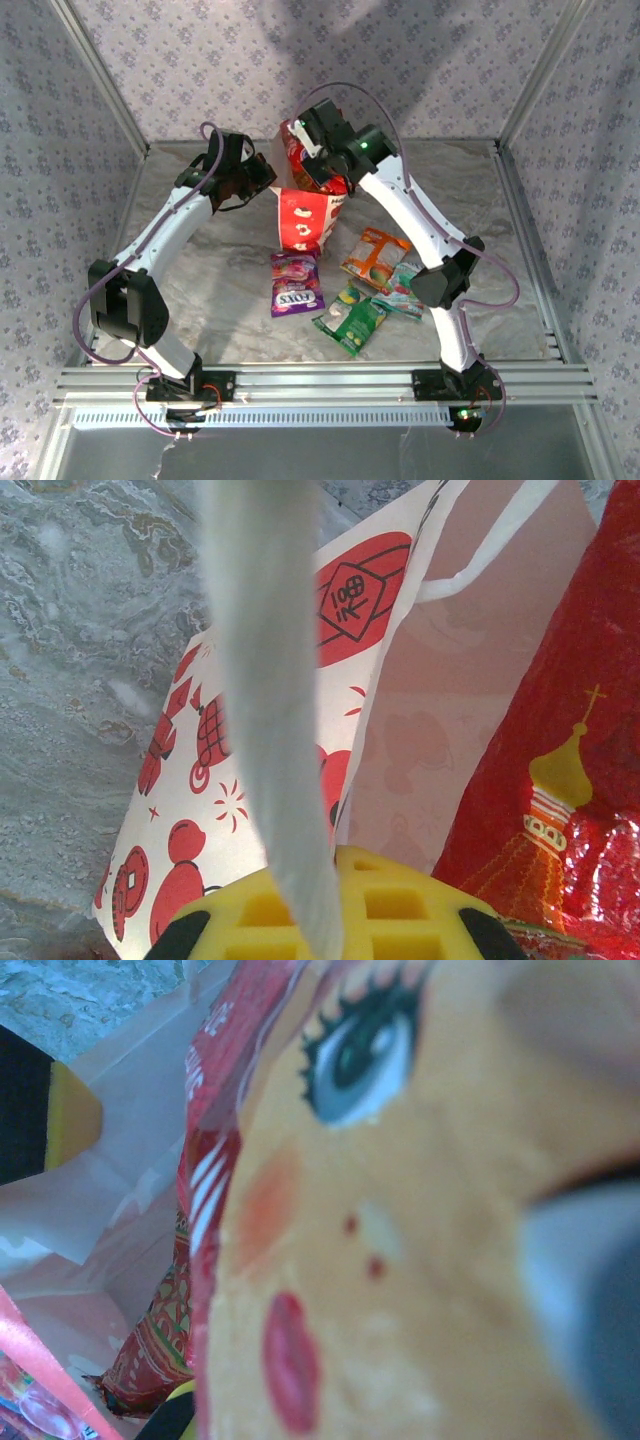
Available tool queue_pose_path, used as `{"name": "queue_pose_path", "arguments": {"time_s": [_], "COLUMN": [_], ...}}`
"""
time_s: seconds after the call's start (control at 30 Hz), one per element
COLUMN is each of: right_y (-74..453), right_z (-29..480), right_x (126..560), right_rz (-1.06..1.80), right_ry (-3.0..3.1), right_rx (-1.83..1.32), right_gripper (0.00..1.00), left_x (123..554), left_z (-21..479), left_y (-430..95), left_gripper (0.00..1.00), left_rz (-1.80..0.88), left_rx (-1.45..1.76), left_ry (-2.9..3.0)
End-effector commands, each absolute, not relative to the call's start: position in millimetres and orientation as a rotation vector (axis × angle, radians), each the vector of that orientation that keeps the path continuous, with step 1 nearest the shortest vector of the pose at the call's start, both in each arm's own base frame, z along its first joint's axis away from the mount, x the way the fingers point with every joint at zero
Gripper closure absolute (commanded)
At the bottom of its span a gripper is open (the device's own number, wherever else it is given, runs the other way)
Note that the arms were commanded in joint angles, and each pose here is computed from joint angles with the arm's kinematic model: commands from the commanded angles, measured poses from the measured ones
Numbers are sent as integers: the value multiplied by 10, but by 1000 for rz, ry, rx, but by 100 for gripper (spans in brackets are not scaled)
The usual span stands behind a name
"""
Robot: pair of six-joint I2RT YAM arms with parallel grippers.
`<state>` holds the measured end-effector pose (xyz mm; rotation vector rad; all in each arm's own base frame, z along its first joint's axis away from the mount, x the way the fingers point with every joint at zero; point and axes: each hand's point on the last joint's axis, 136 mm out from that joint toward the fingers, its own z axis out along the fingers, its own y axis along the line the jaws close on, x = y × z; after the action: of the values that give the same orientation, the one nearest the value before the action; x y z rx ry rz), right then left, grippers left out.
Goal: Place the snacks into the paper bag
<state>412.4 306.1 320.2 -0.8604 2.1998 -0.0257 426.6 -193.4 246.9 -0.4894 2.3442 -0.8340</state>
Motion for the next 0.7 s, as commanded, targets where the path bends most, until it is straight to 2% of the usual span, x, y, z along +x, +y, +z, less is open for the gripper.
{"name": "queue_pose_path", "arguments": {"time_s": [0.0,0.67], "right_y": [2997,2988], "right_z": [3460,3075], "right_x": [4065,4073], "right_rz": [29,22], "right_ry": [2162,2268], "right_rx": [-828,-943], "right_gripper": [100,100], "left_x": [4290,4329], "left_z": [2598,2594], "left_y": [-1753,-1780], "left_gripper": [96,95], "left_rz": [-764,-774], "left_rx": [-537,-546], "left_ry": [2304,2308]}}
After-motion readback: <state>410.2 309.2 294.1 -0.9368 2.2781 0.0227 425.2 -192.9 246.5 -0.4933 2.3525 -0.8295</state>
